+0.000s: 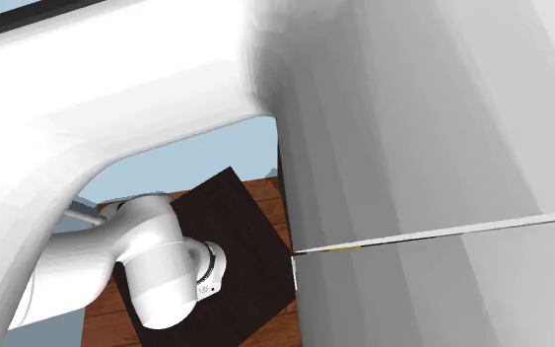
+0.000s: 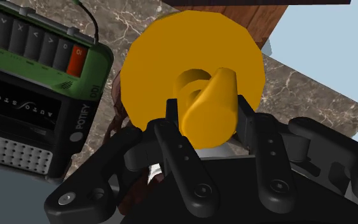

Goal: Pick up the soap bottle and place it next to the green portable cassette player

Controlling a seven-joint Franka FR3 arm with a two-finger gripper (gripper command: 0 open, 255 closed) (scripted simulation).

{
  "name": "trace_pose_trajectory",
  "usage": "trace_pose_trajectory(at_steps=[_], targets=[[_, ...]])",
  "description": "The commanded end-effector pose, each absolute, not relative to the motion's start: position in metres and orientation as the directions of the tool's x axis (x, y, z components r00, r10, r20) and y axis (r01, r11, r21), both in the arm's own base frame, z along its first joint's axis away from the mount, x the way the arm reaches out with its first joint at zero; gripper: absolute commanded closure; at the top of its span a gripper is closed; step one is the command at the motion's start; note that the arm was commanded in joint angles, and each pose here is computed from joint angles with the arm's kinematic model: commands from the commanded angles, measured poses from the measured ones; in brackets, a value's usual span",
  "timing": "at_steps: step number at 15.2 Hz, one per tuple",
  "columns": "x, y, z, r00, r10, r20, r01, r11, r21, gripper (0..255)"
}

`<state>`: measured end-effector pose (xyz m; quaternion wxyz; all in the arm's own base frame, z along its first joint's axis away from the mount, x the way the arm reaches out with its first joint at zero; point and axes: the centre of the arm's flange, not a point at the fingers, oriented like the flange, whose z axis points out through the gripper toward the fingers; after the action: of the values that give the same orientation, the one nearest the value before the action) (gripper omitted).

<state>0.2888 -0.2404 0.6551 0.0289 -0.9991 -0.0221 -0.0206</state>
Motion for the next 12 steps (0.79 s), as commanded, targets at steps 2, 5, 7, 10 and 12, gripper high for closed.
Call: trace_pose_trajectory(at_steps=[2, 5, 7, 10, 12], targets=[[0.289, -0.240, 0.639, 0.998, 0.043, 0.043, 0.046, -0.997, -0.056, 255], [0.289, -0.240, 0.623, 0.998, 0.043, 0.043, 0.046, -0.997, -0.056, 255], [0.289, -0.240, 0.613, 0.998, 0.043, 0.043, 0.046, -0.997, -0.056, 255], [0.289, -0.240, 0.597, 0.998, 0.043, 0.043, 0.046, -0.997, -0.056, 255], [0.289, -0.240, 0.586, 0.998, 0.043, 0.043, 0.046, -0.997, -0.056, 255]])
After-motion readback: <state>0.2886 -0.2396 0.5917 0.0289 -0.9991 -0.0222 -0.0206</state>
